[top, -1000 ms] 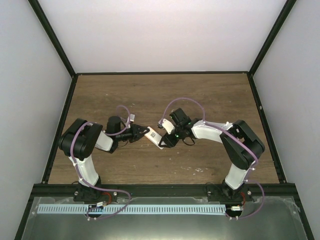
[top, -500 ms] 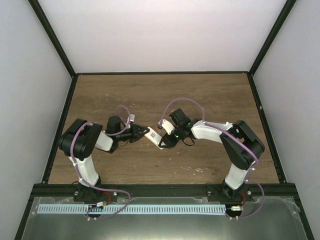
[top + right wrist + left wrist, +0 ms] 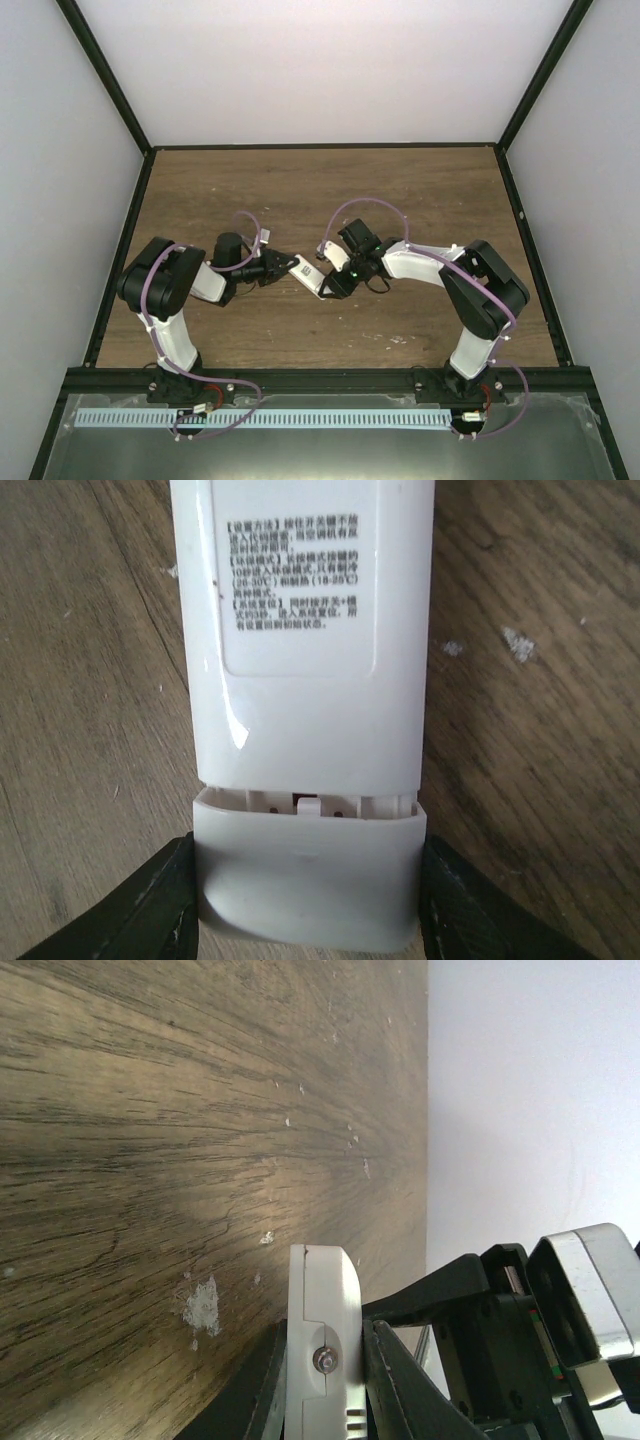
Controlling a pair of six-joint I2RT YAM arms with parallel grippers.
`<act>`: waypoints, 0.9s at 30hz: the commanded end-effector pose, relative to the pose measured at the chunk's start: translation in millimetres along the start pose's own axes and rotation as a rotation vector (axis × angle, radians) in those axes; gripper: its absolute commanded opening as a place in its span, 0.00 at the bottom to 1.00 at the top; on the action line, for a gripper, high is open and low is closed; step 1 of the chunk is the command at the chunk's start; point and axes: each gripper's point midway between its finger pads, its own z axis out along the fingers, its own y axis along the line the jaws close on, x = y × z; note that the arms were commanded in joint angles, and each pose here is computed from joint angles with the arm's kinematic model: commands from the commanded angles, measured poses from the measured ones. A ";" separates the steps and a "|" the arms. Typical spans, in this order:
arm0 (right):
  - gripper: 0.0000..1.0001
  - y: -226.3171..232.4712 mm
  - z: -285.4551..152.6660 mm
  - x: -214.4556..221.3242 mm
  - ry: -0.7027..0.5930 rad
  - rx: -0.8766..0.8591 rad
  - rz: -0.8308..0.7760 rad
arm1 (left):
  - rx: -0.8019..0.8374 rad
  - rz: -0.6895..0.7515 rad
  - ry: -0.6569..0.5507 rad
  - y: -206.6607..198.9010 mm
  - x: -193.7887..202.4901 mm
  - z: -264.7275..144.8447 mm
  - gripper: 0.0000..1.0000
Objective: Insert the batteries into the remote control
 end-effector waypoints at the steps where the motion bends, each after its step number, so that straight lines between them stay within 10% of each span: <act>1: 0.48 15.7 -1.2 4.7 0.037 -0.044 0.024 | -0.040 0.024 -0.033 9.7 -7.0 1.1 0.00; 27: 0.56 15.3 11.2 2.8 0.075 -0.001 0.031 | -0.042 0.025 -0.037 9.7 -6.9 0.3 0.00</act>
